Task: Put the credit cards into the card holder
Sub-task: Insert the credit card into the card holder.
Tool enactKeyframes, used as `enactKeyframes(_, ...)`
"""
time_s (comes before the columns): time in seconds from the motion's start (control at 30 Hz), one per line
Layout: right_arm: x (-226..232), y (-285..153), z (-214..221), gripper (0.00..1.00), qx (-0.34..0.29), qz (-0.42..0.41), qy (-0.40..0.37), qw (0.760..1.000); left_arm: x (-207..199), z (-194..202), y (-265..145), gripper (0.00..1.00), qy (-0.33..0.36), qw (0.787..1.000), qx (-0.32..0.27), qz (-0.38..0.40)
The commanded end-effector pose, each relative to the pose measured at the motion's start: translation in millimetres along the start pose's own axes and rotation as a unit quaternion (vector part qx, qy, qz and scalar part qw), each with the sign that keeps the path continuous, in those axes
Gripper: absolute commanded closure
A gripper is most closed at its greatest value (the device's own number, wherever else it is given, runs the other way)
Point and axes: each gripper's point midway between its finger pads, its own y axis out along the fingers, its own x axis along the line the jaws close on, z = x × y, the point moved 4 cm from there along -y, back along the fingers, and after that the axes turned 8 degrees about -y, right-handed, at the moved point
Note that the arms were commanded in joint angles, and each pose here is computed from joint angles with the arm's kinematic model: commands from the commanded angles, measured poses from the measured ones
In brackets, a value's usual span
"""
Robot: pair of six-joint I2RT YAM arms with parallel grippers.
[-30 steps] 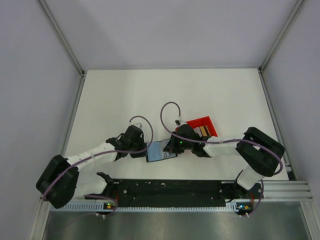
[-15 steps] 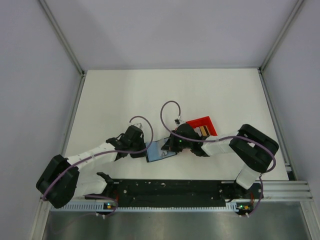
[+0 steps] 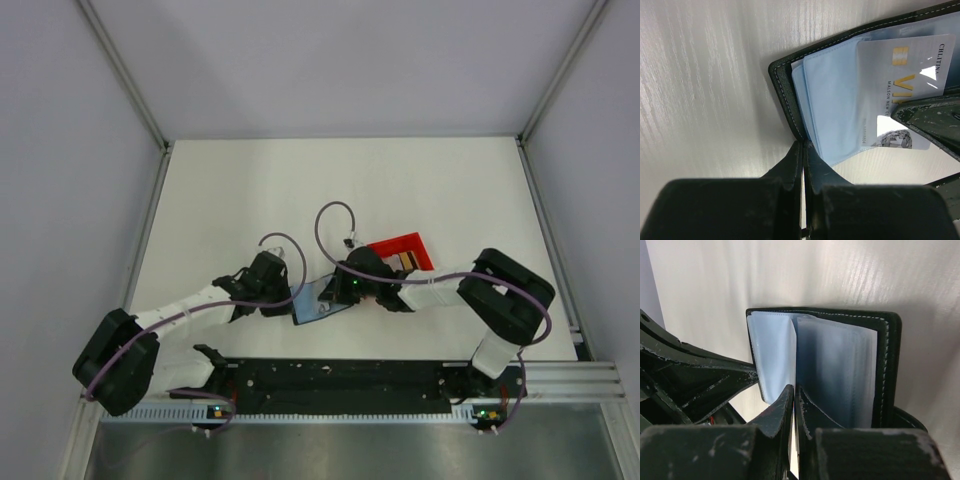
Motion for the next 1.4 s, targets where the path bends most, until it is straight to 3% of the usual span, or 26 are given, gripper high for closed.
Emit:
enactKeyframes(0.0, -9, 5, 23, 0.96, 0.049, 0.047, -0.012, 0.998, -11, -4, 2, 1.0, -0.003, 1.0, -0.008, 0.027)
enactKeyframes(0.1, -13, -1, 15, 0.9, 0.038, 0.084, -0.029, 0.995, -9, -3, 2, 1.0, -0.005, 1.0, -0.007, 0.023)
enactKeyframes(0.3, -9, -16, -8, 0.68, -0.001, 0.114, -0.073, 0.991, -8, -3, 2, 1.0, -0.004, 1.0, -0.007, 0.021)
enactKeyframes(0.57, -3, -14, -14, 0.56, 0.012, 0.114, -0.11, 0.987, -11, -5, 1, 1.0, 0.0, 1.0, -0.009, 0.026)
enactKeyframes(1.03, 9, 3, -12, 0.56, 0.036, 0.08, -0.143, 0.986, -13, -6, 2, 1.0, 0.007, 0.999, -0.011, 0.031)
enactKeyframes(1.37, 32, 8, 5, 0.58, 0.059, 0.03, -0.127, 0.99, -16, -7, 2, 1.0, 0.001, 0.999, -0.013, 0.038)
